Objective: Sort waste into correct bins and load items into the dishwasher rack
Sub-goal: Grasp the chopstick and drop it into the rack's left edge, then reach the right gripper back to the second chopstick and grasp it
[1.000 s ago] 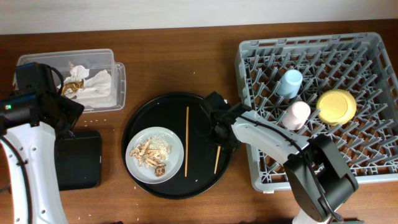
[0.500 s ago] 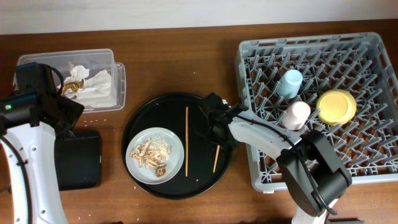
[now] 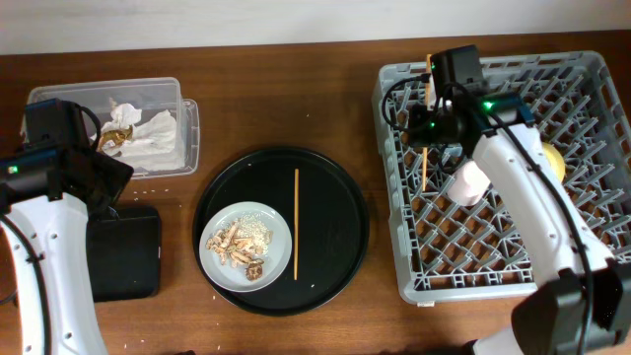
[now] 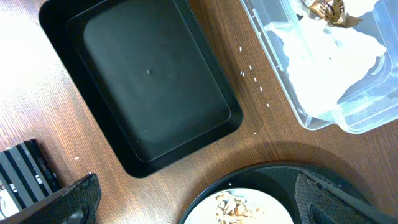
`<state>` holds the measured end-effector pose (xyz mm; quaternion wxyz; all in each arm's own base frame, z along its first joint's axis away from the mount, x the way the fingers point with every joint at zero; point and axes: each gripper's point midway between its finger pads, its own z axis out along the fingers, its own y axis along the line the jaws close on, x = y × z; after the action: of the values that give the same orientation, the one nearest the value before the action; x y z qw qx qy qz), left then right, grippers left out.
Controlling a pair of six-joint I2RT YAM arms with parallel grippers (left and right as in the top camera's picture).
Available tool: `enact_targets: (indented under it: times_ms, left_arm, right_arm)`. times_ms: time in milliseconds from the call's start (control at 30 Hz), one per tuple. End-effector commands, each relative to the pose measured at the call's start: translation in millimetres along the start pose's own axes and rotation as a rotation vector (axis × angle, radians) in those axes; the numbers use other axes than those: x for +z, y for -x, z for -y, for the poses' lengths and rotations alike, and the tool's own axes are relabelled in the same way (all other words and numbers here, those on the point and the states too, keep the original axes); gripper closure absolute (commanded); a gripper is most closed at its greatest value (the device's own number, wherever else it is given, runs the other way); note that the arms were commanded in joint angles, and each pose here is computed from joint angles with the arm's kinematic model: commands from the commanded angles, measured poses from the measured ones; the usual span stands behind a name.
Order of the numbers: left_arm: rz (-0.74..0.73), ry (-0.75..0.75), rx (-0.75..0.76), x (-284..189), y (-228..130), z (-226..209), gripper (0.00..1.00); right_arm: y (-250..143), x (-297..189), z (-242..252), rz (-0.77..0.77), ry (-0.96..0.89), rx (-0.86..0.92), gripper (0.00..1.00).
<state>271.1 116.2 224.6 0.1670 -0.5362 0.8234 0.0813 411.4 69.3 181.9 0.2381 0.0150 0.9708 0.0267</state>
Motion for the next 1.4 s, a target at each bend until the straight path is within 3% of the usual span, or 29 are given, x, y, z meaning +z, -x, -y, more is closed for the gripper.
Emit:
enact_targets:
  times_ms: [0,33,67,100,133,267,367,467,500,567,800,867,933,1267,1333,1367]
  left_arm:
    - [0.005,0.006,0.003,0.2,1.4,-1.5,0.01]
    - [0.006,0.006,0.002,0.1,1.4,-1.5,0.01]
    - [0.006,0.006,0.002,0.1,1.4,-1.5,0.01]
    - [0.005,0.006,0.003,0.2,1.4,-1.5,0.01]
    - [0.006,0.006,0.003,0.1,1.4,-1.6,0.01]
    - [0.006,0.006,0.002,0.1,1.5,-1.5,0.01]
    - [0.006,0.006,0.002,0.1,1.5,-1.5,0.01]
    - [0.006,0.006,0.002,0.1,1.4,-1.5,0.01]
    - [0.005,0.006,0.003,0.2,1.4,-1.5,0.01]
    - [0.006,0.006,0.002,0.1,1.4,-1.5,0.01]
    - [0.005,0.006,0.003,0.2,1.4,-1.5,0.01]
    - [0.005,0.006,0.003,0.2,1.4,-1.5,0.01]
    - [0.006,0.006,0.003,0.2,1.4,-1.5,0.01]
    - [0.006,0.006,0.003,0.2,1.4,-1.5,0.01]
    - [0.006,0.006,0.002,0.1,1.5,-1.5,0.01]
    - [0.006,0.006,0.002,0.1,1.4,-1.5,0.01]
  right_arm:
    - [-5.8,32.2,-8.2,-0.064,0.036,-0.043,0.95]
    - [-7.5,39.3,-9.7,-0.078,0.043,-0.043,0.89]
    - [-8.7,43.7,-9.6,-0.086,0.041,-0.043,0.62]
    - [-10.1,45.2,-9.2,-0.093,0.039,-0.043,0.22]
    - [-13.1,43.7,-8.6,-0.105,0.037,-0.041,0.17]
    - [-28.4,6.4,-24.2,-0.148,0.140,0.048,0.16]
    - [-46.5,-20.0,-80.4,-0.218,0.397,0.022,0.18]
    - [-55.7,-14.7,-113.4,-0.232,0.360,0.065,0.20]
    - [-54.7,-3.3,-121.5,-0.196,0.267,0.108,0.28]
    - [-58.8,16.4,-143.7,-0.154,0.189,0.097,0.53]
    - [-98.9,103.7,-223.3,-0.193,0.197,0.132,0.69]
    - [-111.6,118.4,-224.5,-0.197,0.145,0.125,0.70]
    - [-126.9,128.3,-227.7,-0.222,0.117,0.116,0.77]
    - [-157.9,146.6,-223.6,-0.241,0.003,0.066,0.77]
    - [-165.1,148.5,-224.0,-0.272,0.007,0.064,0.85]
    - [-166.6,146.0,-226.4,-0.286,0.021,0.066,0.96]
